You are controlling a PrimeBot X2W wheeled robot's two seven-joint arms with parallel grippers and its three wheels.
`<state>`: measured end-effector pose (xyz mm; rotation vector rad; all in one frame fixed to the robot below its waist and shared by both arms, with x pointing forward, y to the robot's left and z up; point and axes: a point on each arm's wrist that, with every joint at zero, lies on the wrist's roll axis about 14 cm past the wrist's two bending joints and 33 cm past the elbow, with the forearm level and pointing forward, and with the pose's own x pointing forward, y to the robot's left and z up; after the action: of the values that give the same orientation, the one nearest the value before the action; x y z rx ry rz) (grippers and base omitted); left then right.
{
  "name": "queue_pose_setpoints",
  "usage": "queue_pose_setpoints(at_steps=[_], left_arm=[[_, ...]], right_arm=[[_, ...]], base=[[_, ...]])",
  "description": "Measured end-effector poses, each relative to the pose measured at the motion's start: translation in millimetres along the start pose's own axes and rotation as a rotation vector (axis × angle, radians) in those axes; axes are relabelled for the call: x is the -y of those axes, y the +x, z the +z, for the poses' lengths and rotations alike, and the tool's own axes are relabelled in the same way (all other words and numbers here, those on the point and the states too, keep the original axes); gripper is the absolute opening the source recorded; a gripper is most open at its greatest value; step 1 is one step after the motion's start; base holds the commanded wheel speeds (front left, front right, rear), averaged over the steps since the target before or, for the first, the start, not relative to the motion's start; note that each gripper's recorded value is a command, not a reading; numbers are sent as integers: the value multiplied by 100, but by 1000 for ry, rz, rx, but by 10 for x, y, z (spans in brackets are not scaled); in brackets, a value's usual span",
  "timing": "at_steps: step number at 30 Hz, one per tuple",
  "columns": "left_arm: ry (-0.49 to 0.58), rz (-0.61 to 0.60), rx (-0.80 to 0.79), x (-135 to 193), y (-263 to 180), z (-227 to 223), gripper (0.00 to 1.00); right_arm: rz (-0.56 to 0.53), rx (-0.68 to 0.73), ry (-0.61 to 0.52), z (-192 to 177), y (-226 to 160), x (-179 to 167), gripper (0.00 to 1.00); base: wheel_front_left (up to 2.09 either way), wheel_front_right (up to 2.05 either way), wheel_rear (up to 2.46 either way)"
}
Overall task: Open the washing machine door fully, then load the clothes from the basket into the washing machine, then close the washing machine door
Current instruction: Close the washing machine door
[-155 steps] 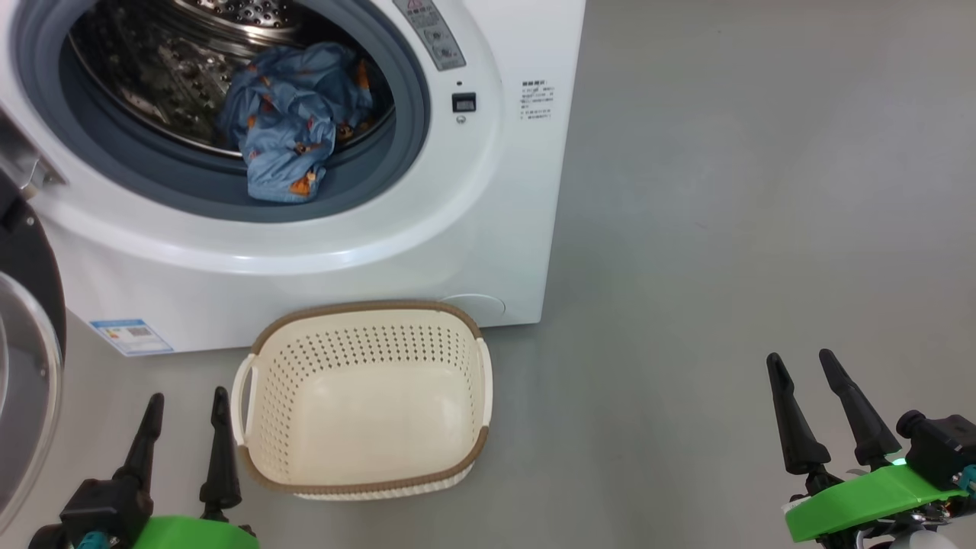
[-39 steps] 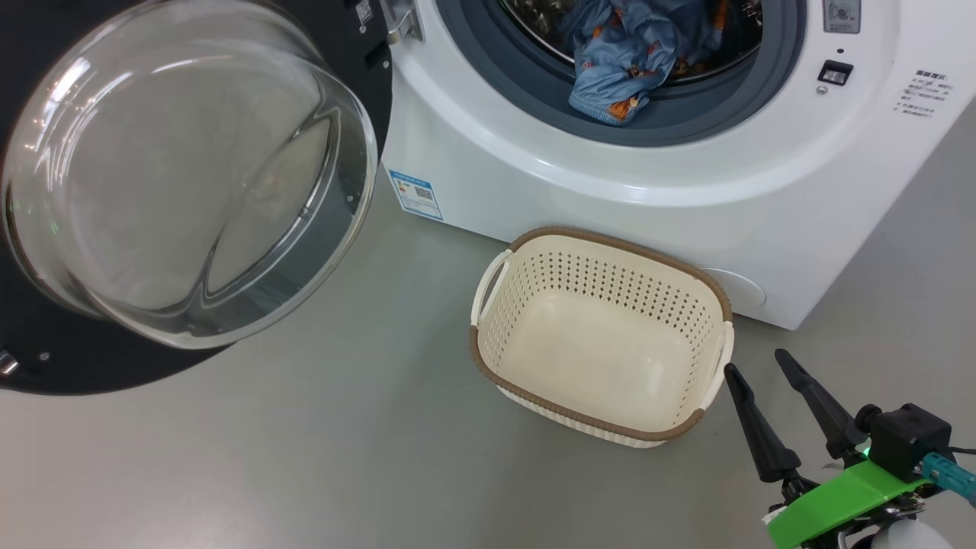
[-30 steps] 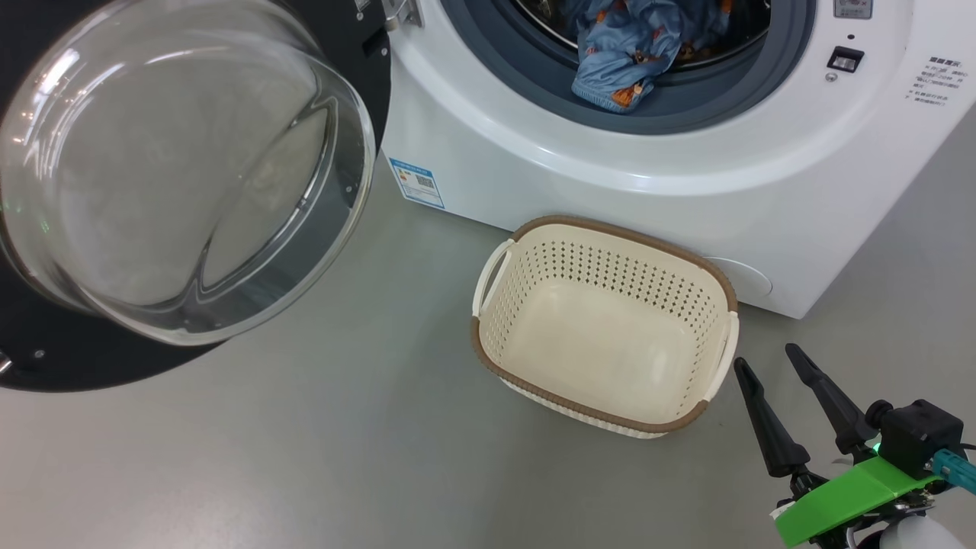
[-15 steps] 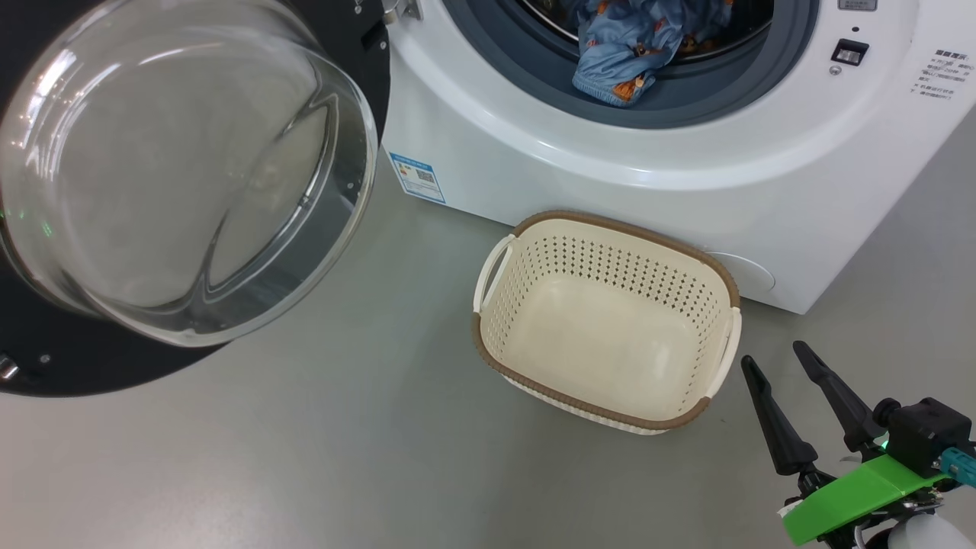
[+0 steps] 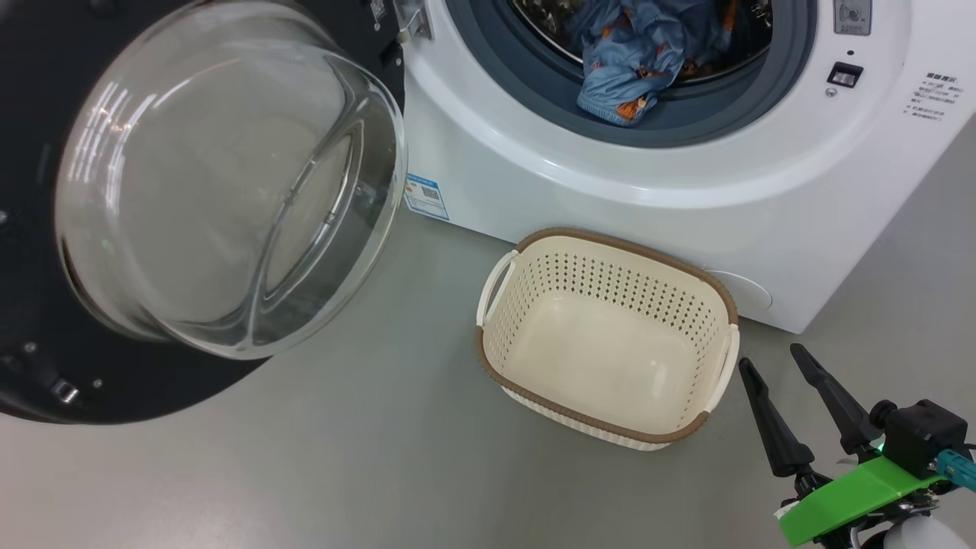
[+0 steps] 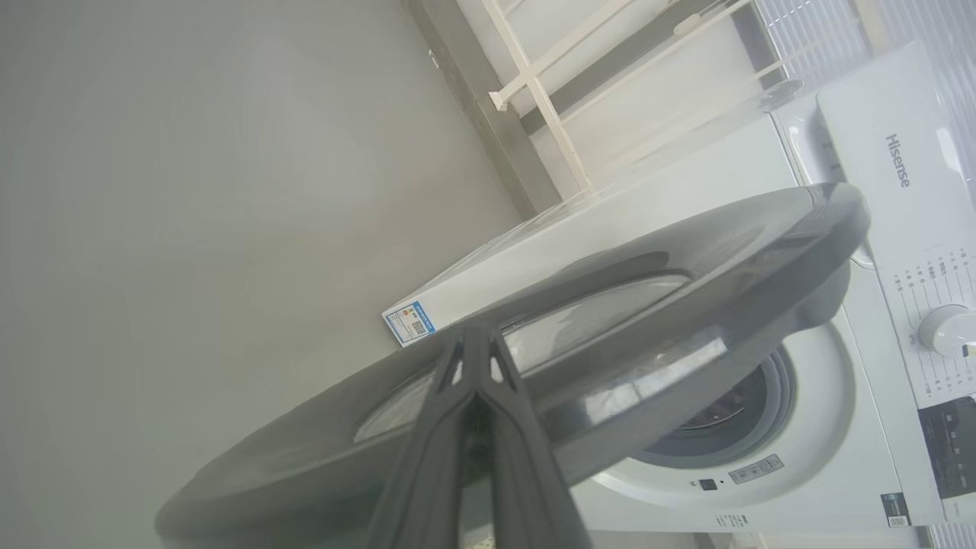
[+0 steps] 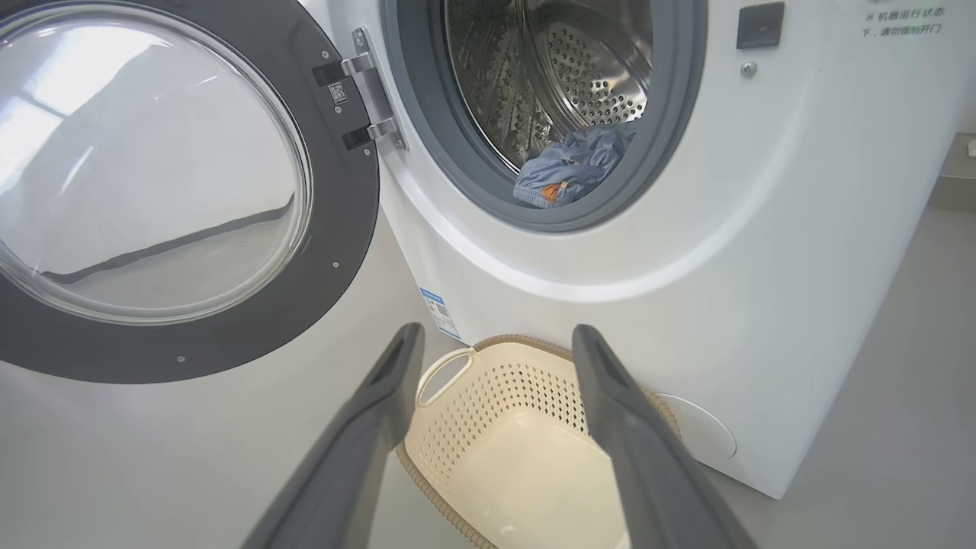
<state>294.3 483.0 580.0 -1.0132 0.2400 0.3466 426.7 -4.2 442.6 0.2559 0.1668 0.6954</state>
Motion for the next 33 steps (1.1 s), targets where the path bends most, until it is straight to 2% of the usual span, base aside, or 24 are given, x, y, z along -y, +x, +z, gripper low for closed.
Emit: queue_pose_setpoints(at_steps=[7,12,19,33], left_arm=[[50,-44,-132,125,-53,-222,0],[106,-129,-255,345,-37,-536,0],[168,-211,-356,559,-132,-743,0],[324,-392,-579,1077,-173,-1335,0]], right_arm=[[2,16,2,57,-6,-60,100],[0,25,-3,100,-24,-75,100],[-10,46,-8,178,-66,-93,100],[-92,76,-4,268,-287,58,100]], base=[[0,0,0],[0,0,0],[0,0,0],[0,0,0]])
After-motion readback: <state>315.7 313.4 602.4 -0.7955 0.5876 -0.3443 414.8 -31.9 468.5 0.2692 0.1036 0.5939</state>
